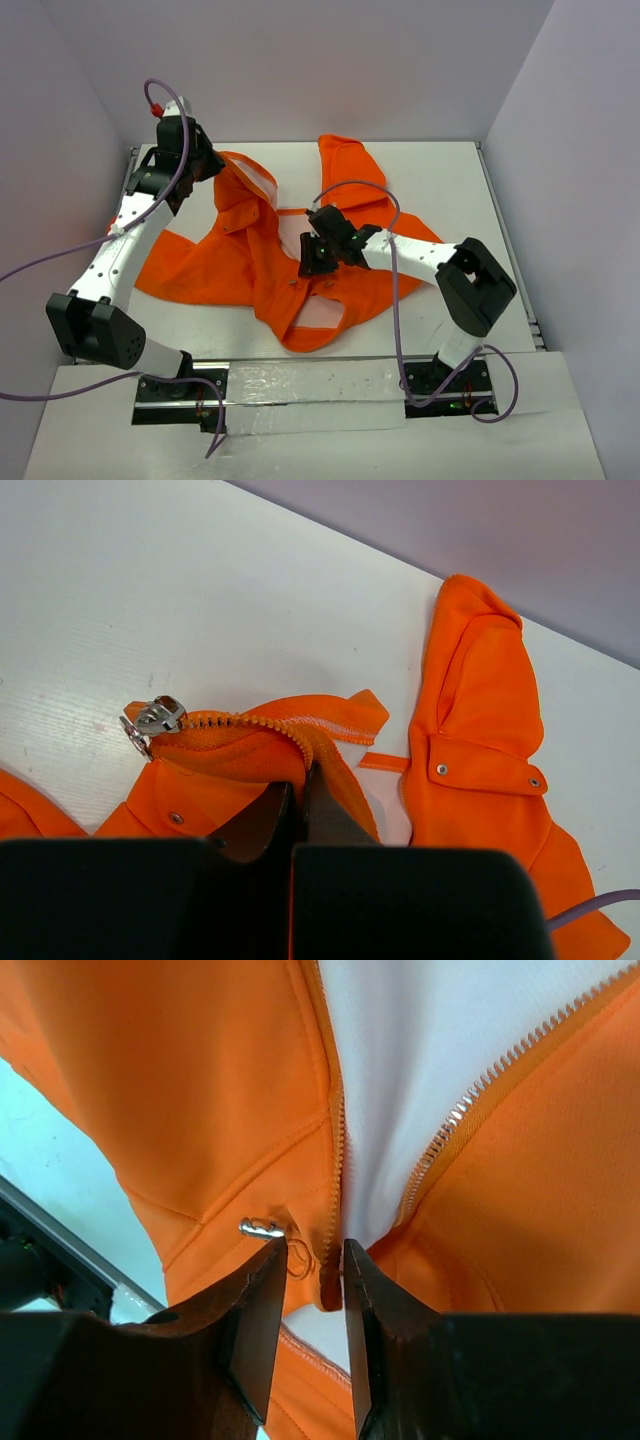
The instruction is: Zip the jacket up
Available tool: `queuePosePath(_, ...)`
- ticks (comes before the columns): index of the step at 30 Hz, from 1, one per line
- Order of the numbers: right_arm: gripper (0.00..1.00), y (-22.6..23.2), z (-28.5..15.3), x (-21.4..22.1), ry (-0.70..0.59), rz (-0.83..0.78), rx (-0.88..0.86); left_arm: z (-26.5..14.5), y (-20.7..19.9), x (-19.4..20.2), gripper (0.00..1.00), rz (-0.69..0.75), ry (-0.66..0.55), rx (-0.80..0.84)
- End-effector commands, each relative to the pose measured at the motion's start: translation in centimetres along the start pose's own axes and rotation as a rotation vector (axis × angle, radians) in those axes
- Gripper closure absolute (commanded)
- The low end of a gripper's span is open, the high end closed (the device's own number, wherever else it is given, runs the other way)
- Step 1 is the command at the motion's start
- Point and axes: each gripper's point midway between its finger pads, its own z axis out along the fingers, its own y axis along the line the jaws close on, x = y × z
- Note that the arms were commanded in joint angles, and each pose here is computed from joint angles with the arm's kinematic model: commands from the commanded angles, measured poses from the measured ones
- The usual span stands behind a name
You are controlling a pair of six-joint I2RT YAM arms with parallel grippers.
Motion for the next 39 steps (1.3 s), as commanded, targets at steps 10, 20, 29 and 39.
queuePosePath(10,1.00,1.5,-2.4,-0.5,-0.068,-0.055,0.033,-1.1,-1.1,-2.9,1.00,-0.012,-0.088,0.043)
queuePosePath(20,1.00,7.1,-5.6,9.7,0.044,-0.268,-0.031,-0.1,-0.9,-5.0,1.00,0.037,-0.110,-0.024)
queuePosePath(29,0.83,7.8,-3.4,19.0,0.215,-0.380,0.050,-0.3,-1.6,-2.5,1.00,0.110,-0.036,0.075)
queuePosePath(39,0.28,3.1,-9.6,8.4,-0.121,-0.316,0.237,-1.1,-1.8,0.7,1.00,0.138,0.023,0.154)
